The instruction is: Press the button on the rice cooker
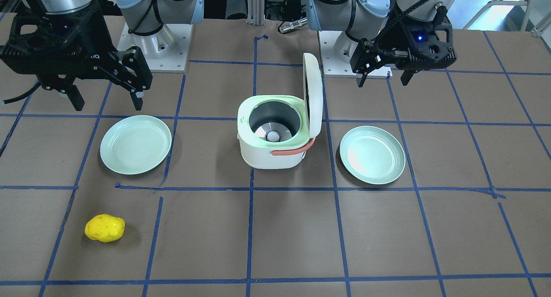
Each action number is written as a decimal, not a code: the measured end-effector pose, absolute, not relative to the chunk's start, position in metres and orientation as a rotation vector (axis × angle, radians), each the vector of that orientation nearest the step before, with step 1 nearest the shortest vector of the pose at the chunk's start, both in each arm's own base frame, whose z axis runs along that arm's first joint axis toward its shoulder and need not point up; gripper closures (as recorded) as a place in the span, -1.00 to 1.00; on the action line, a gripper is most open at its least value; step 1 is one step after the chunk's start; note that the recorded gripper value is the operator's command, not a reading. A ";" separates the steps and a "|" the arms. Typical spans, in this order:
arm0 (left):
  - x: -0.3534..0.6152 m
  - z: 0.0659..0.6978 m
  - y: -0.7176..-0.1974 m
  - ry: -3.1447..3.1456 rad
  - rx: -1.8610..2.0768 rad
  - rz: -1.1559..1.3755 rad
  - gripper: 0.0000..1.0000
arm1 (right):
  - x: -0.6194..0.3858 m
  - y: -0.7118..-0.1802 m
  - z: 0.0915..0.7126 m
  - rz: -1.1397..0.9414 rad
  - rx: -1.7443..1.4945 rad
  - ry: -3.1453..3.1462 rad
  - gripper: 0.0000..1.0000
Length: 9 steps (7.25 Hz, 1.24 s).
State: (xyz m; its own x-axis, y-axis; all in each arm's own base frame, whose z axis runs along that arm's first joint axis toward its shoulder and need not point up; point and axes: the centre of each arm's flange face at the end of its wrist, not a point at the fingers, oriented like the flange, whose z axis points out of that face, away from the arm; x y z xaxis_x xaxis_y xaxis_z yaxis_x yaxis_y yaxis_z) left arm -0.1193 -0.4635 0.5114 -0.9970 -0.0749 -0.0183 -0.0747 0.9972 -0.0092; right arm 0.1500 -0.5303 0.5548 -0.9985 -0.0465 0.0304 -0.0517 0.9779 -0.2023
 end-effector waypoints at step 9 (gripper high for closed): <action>-0.119 0.511 -0.464 3.121 -0.117 -0.013 -1.00 | 0.153 -0.521 0.568 0.241 0.075 -3.111 -1.00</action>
State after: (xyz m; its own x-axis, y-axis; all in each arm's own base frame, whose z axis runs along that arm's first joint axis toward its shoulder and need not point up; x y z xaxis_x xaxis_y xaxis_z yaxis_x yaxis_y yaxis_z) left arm -0.1193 -0.4635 0.5114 -0.9970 -0.0748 -0.0183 -0.0746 0.9972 -0.0092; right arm 0.1528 -0.5211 0.5679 -0.9986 -0.0463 0.0236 -0.0494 0.9869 -0.1535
